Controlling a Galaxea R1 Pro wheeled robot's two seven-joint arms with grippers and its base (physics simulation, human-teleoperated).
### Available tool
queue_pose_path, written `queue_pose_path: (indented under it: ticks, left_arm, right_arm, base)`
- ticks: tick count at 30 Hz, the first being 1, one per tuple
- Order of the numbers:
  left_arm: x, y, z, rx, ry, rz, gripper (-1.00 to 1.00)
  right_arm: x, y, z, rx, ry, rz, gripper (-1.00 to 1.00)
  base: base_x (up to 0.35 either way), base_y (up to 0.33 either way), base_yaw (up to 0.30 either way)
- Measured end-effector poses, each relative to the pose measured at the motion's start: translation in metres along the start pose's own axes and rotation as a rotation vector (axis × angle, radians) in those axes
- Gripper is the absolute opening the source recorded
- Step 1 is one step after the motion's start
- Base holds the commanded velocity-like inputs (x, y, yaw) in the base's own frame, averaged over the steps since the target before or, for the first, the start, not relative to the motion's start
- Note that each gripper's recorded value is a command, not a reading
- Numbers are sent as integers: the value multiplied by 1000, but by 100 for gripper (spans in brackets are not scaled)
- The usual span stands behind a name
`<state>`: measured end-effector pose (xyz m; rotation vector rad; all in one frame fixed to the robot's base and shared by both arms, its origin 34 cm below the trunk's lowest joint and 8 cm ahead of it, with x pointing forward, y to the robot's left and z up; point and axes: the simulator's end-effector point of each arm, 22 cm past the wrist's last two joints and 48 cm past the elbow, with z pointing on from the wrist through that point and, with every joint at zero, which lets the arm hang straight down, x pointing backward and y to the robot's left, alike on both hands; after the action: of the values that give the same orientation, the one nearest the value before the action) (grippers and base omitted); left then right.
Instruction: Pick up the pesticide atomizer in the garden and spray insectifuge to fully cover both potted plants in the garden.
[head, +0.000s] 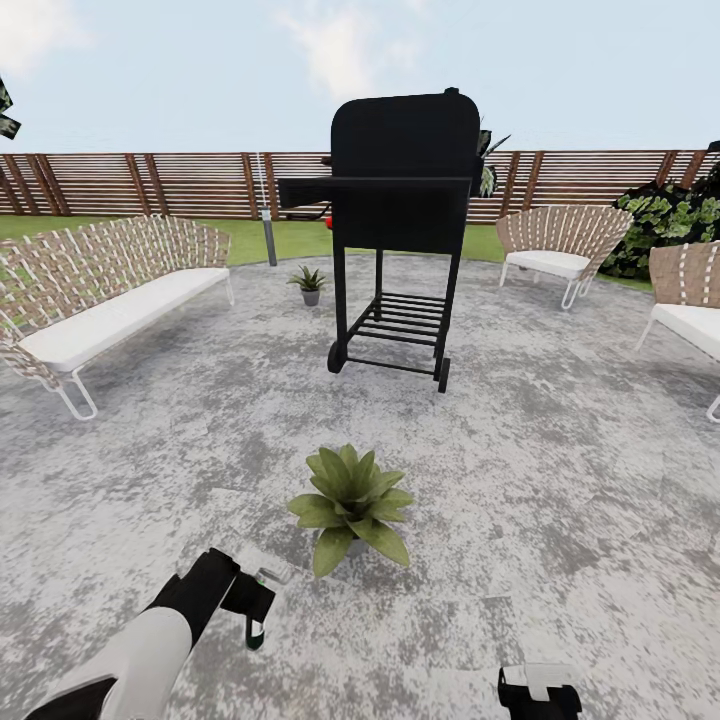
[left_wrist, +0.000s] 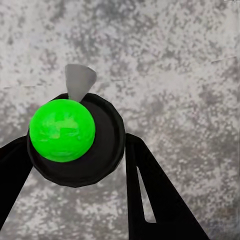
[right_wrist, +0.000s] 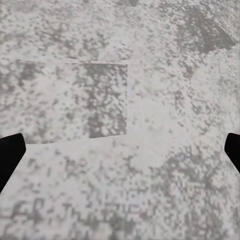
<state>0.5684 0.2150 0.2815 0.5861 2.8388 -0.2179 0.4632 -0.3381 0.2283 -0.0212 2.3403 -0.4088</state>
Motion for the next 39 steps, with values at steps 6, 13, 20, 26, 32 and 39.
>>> queue_pose_path:
  ticks: [6,13,20,26,32,39]
  left_arm:
    - [-20,1,-14,-4,41,-49,-100]
    - [-26,4,-23,-4,78,-77,-100]
    - [-26,8,-24,-10,80,-77,-100]
    - [-32,12,-40,-50,172,-66,-100]
    - [-65,-3,-64,49,170,-65,-100]
    - [-78,-26,-82,101,229,6,-100]
  right_arm:
    - [0,-1,0,2,0,1,100]
    - [0,-2,0,7,0,5,100]
    - [-1,0,0,8,0,12,100]
    - [-1,1,0,7,0,13,100]
    - [-1,-1,0,10,0,12,100]
    - [0,-4,1,8,1,2,100]
  base:
    - [0,0,0]
    - [61,-67,0]
    - [-15,-227,0]
    - [68,-78,145]
    - [2,-3,8]
    - [0,0,0]
